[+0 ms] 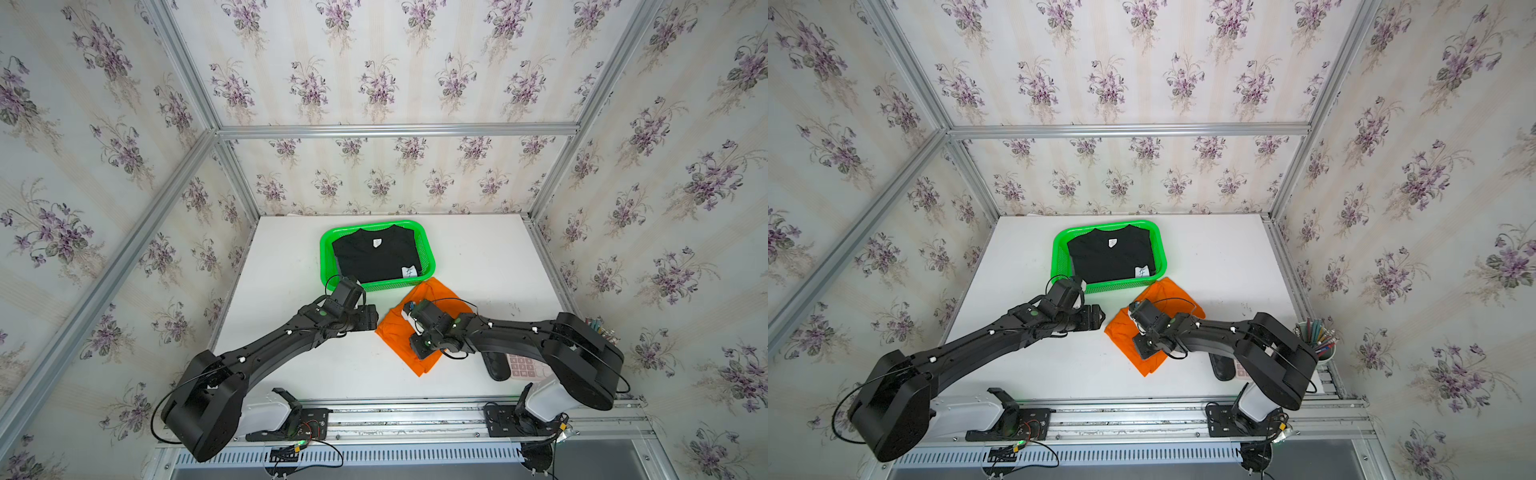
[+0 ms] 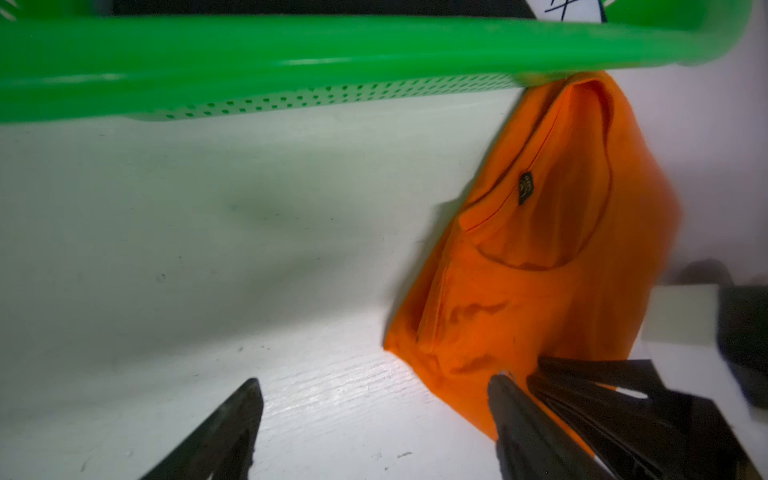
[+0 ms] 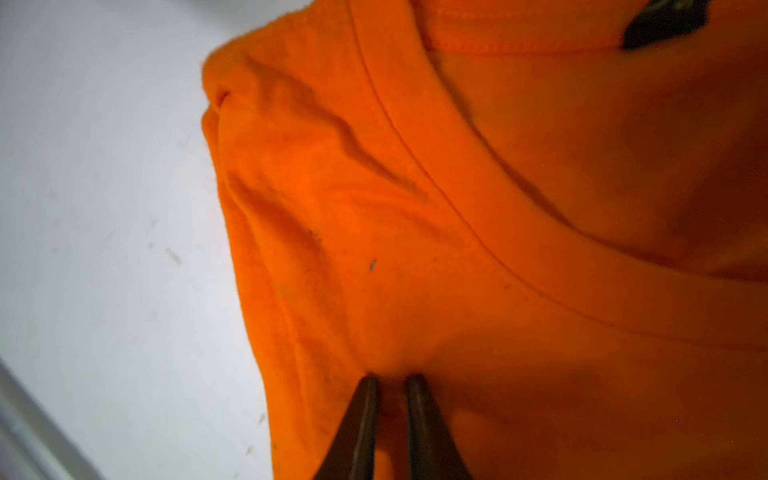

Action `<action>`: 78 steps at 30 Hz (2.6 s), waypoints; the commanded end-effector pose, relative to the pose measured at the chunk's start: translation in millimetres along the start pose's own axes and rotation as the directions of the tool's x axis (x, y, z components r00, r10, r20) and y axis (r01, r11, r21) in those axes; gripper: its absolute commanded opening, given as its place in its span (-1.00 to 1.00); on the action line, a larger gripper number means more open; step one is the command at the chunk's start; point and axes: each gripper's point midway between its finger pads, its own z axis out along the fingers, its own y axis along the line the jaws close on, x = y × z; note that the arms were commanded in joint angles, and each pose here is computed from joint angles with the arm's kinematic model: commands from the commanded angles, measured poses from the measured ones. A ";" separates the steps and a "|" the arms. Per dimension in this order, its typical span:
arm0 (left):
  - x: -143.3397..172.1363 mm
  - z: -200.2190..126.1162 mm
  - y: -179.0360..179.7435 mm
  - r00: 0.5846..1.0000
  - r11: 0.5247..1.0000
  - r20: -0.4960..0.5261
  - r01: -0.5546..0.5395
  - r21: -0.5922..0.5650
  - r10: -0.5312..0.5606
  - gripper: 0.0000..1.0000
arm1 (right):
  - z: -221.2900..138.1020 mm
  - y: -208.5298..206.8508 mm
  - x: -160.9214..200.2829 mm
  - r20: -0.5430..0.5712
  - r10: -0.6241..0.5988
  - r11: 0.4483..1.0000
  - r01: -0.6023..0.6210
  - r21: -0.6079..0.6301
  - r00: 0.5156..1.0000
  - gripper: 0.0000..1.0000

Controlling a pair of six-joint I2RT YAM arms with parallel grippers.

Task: Put the folded t-shirts into the basket
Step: Move the T-shirt to the center of the board, then pick up the T-shirt from the center of the board.

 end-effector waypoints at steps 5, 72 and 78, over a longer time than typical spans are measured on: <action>43.7 -8.8 -1.6 0.979 0.998 -0.199 -0.027 0.051 0.037 0.72 | -15.6 58.0 35.3 -0.144 -0.093 0.936 0.037 -0.351 0.985 -0.63; 109.8 -4.2 -48.8 0.598 0.702 -0.423 -0.699 0.139 0.680 -1.00 | -57.0 -75.6 -121.1 0.271 0.427 0.871 -0.473 0.135 0.863 0.29; 115.9 -15.8 -42.1 0.764 0.828 -0.347 -0.555 0.079 0.545 -1.00 | -31.1 -53.8 -136.4 0.221 0.339 0.906 -0.381 0.187 0.914 0.33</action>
